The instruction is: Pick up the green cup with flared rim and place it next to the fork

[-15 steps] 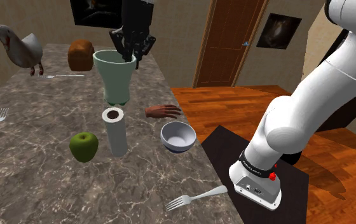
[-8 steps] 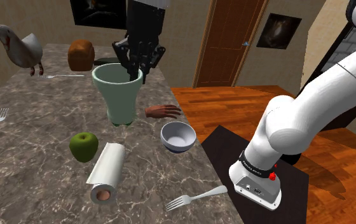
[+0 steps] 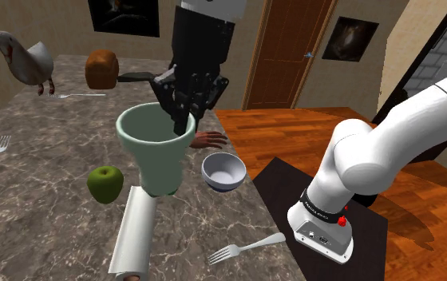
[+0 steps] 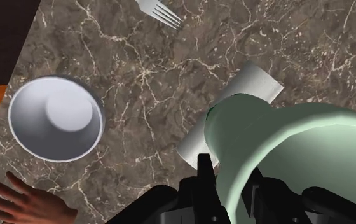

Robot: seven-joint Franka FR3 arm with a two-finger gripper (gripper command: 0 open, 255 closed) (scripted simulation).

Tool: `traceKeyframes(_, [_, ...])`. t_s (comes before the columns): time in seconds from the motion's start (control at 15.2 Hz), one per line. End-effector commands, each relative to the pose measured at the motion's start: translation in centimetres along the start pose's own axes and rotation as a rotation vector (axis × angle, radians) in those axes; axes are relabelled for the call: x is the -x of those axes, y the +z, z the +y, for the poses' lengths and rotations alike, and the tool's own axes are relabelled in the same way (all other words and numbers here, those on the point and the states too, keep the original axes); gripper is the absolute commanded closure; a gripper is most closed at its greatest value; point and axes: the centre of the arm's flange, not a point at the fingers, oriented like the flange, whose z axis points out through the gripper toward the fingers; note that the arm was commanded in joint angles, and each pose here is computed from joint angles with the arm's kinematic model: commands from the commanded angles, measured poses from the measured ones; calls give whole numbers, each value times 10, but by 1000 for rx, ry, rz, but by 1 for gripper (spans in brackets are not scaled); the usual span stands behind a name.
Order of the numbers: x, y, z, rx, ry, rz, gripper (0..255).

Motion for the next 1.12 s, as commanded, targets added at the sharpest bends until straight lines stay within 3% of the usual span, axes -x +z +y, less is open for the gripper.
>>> traceKeyframes(0.0, [24,1,-13,0,1,0,255])
traceKeyframes(0.99, [210,4,-100,0,1,0,255])
traceKeyframes(1.06, [211,9,-99,0,1,0,255])
